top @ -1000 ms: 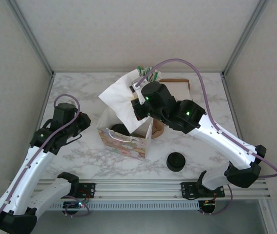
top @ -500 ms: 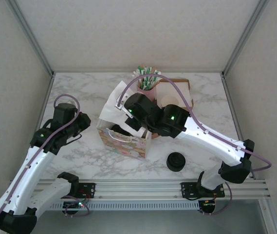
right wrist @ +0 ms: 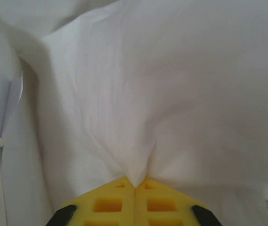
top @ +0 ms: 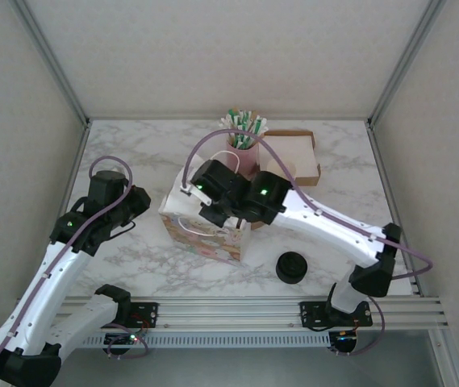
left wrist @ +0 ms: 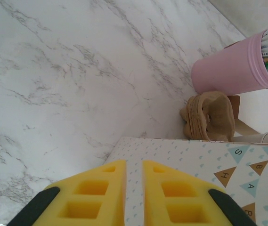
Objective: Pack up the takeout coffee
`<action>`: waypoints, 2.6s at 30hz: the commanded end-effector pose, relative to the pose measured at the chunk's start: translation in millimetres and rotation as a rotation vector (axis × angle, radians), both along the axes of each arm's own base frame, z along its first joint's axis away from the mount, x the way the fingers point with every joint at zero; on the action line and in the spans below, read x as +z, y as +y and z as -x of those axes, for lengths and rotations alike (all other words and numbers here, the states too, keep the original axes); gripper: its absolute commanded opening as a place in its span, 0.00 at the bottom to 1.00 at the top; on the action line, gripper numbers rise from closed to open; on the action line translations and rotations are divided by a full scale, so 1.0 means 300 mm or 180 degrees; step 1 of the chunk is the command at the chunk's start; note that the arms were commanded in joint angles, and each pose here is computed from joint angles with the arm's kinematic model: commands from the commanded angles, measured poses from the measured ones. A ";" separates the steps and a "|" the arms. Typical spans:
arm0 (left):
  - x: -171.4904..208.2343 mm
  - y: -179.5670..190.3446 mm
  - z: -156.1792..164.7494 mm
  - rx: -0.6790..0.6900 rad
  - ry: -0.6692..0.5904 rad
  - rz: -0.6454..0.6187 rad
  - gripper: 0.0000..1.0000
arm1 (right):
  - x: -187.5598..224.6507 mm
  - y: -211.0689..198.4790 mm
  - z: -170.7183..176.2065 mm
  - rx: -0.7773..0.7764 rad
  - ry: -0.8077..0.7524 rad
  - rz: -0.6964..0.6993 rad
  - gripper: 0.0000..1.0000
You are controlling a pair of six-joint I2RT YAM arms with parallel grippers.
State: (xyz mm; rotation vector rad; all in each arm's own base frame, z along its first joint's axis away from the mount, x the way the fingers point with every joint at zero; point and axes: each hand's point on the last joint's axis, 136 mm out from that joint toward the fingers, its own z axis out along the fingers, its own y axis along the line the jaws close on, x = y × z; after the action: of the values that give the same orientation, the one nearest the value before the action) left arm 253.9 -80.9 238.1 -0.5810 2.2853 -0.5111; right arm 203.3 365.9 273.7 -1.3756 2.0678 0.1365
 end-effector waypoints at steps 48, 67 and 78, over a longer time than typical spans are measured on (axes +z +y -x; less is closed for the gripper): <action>0.092 0.336 -0.243 0.0914 -0.1249 -0.1874 1.00 | 0.009 -1.135 -0.500 -0.3288 -0.1786 -0.1717 0.99; -0.394 0.446 -0.373 0.0872 -0.0792 -0.1933 1.00 | -0.496 -1.195 -0.635 -0.3360 -0.1215 -0.1633 0.99; -0.446 0.391 -0.467 0.0524 -0.0994 -0.1973 1.00 | -0.635 -1.178 -0.631 -0.3218 -0.1096 -0.1733 0.99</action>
State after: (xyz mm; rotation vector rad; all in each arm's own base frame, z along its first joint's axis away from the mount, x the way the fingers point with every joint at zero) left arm 382.8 45.0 95.3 -0.4089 1.9776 0.2286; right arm 386.4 7.8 69.3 0.0598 2.0555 -0.0216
